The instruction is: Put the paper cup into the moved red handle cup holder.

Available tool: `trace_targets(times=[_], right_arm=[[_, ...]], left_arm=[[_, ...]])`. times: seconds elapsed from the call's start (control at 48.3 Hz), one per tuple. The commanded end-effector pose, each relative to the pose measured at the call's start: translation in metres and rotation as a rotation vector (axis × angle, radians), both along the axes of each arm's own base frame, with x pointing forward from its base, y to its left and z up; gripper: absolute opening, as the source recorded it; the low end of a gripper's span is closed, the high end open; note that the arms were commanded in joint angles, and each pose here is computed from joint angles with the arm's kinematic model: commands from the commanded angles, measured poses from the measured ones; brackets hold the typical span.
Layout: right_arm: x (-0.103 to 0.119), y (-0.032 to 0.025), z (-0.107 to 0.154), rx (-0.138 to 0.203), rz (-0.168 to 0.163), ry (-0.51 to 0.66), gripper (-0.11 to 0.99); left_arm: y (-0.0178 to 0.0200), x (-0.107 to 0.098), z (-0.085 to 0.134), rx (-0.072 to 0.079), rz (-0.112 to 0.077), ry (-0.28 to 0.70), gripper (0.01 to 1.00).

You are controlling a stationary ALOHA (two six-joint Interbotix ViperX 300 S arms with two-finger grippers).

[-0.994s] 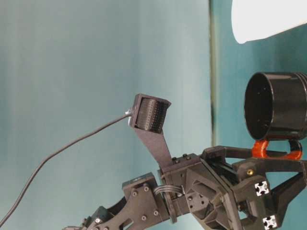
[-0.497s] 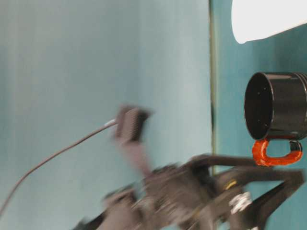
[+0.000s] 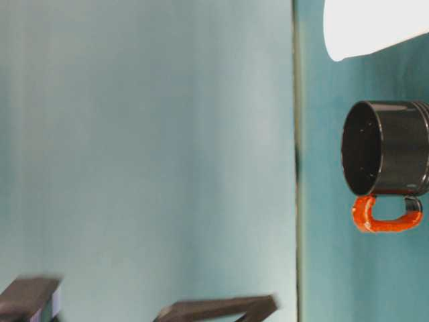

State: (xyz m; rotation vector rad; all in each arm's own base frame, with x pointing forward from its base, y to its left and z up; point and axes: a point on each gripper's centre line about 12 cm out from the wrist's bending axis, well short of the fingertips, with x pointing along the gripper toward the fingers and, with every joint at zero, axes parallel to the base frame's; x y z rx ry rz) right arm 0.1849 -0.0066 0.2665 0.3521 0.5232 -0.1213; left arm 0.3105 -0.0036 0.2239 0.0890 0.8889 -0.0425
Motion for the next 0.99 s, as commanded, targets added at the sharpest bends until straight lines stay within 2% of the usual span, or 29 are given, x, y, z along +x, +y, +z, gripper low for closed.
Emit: trace_targets(times=[0.0, 0.062, 0.145, 0.248, 0.311, 0.414, 0.621, 0.787, 0.973], right_arm=[[0.01, -0.0043, 0.008, 0.021, -0.031, 0.01, 0.16], [0.015, -0.0084, 0.011, 0.058, -0.068, 0.029, 0.33], [0.022, -0.0097, 0.017, 0.078, -0.083, 0.039, 0.57], [0.029, -0.0125, 0.018, 0.082, -0.096, 0.081, 0.85], [0.034, -0.0135, 0.014, 0.085, -0.099, 0.132, 0.95], [0.041, -0.0175, 0.008, 0.094, -0.117, 0.2, 0.97], [0.064, -0.0309, -0.005, 0.114, -0.166, 0.308, 0.97], [0.086, -0.0399, -0.015, 0.116, -0.184, 0.378, 0.97], [0.104, -0.0452, -0.035, 0.128, -0.19, 0.511, 0.96]], left_arm=[[-0.0008, -0.007, 0.015, -0.002, -0.001, -0.055, 0.895], [-0.0011, -0.011, 0.018, -0.003, -0.002, -0.069, 0.895], [-0.0006, -0.016, 0.02, -0.003, 0.0, -0.077, 0.895], [-0.0005, -0.021, 0.022, -0.003, 0.0, -0.086, 0.894], [-0.0005, -0.023, 0.023, -0.004, 0.001, -0.091, 0.894], [-0.0005, -0.025, 0.022, -0.007, 0.003, -0.092, 0.894], [-0.0004, -0.026, 0.022, -0.022, 0.02, -0.092, 0.894], [-0.0004, -0.027, 0.022, -0.023, 0.021, -0.094, 0.894], [-0.0005, -0.028, 0.022, -0.024, 0.022, -0.095, 0.894]])
